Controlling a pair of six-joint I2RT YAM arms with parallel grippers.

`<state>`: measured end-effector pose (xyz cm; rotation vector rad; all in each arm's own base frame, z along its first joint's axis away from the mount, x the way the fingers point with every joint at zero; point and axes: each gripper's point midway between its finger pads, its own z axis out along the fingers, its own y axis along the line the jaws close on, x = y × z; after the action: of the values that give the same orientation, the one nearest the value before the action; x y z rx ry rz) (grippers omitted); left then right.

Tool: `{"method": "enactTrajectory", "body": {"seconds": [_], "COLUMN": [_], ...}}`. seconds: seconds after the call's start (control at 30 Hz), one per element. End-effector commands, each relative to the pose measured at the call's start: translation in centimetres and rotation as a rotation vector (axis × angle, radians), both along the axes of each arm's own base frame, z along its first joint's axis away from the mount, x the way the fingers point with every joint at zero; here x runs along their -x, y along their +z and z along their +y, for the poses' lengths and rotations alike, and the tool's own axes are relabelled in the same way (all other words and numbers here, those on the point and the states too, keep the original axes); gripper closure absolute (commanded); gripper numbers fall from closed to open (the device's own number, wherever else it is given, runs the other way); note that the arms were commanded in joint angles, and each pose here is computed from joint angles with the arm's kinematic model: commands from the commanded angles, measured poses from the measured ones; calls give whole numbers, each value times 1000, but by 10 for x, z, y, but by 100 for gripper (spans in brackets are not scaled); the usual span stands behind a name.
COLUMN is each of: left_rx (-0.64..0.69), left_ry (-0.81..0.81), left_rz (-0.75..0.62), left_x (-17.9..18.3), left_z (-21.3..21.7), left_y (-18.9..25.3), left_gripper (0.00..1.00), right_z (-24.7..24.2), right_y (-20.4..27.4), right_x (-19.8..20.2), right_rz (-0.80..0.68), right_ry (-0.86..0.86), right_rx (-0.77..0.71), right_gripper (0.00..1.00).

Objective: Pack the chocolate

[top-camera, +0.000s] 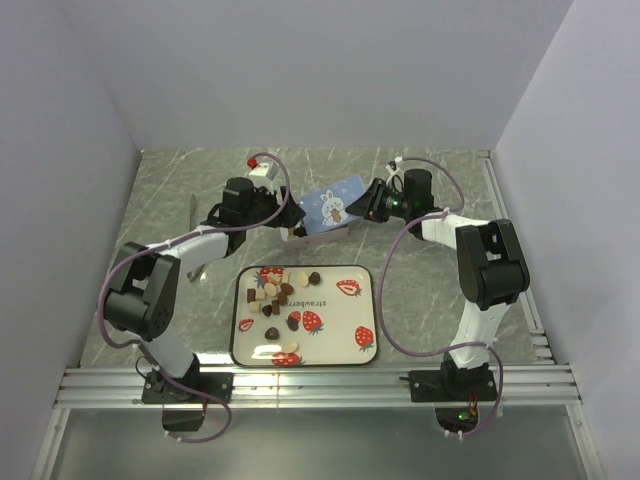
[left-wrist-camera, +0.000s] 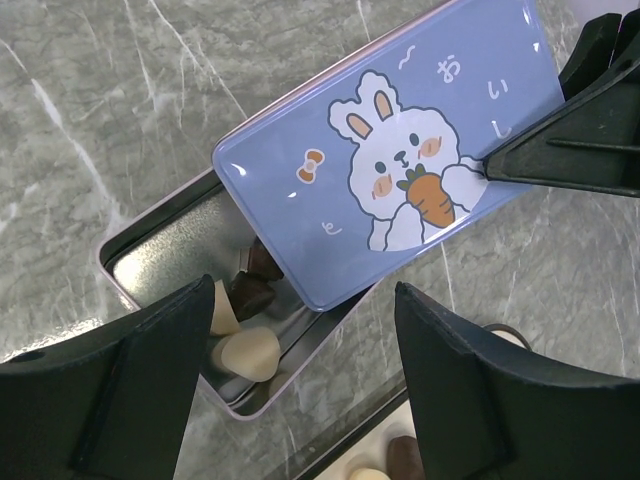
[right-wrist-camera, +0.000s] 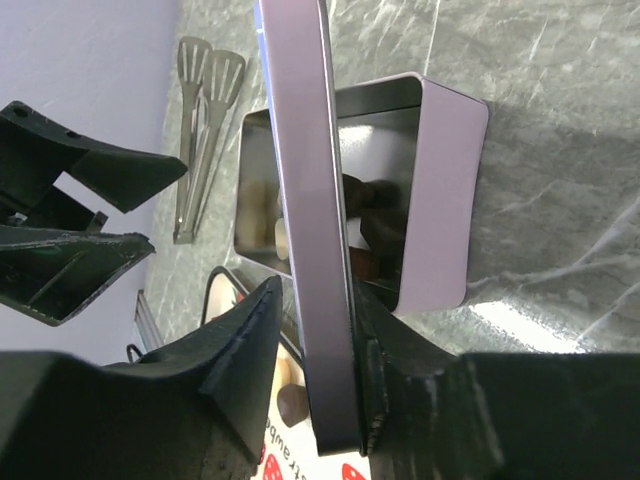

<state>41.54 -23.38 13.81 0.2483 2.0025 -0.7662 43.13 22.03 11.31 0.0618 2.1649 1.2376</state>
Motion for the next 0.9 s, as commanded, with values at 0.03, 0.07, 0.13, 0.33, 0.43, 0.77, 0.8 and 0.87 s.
{"method": "enactTrajectory", "body": {"seconds": [0.03,0.07,0.13,0.33,0.43,0.77,0.8,0.87], "left_rx": [26,24,19,12,1,20,22,17], "left_ry": [-44,-50,-55,-61,-50,-45,-46,-43], "left_rz": [-61,-52,-48,-21,-17,-24,-25,-12], "left_x": [-9,-9,-11,-16,-20,-35,-36,-38], "left_z": [-15,-18,-20,-27,-27,-34,-35,-36], "left_y": [16,12,10,-4,-10,-22,-22,-29], "left_gripper": [22,22,22,22,23,23,23,23], "right_z": [-5,-6,-6,-9,-11,-14,-14,-15], "right_y": [7,6,6,-1,-5,-10,-12,-14], "right_x": [-9,-10,-10,-13,-15,-19,-18,-19], "right_rz": [-48,-47,-48,-33,-27,-32,-25,-24], "right_ry": [-15,-18,-18,-36,-52,-61,-58,-62], "right_rx": [18,21,22,46,70,107,111,121], "right_gripper": [52,48,47,46,46,44,44,44]}}
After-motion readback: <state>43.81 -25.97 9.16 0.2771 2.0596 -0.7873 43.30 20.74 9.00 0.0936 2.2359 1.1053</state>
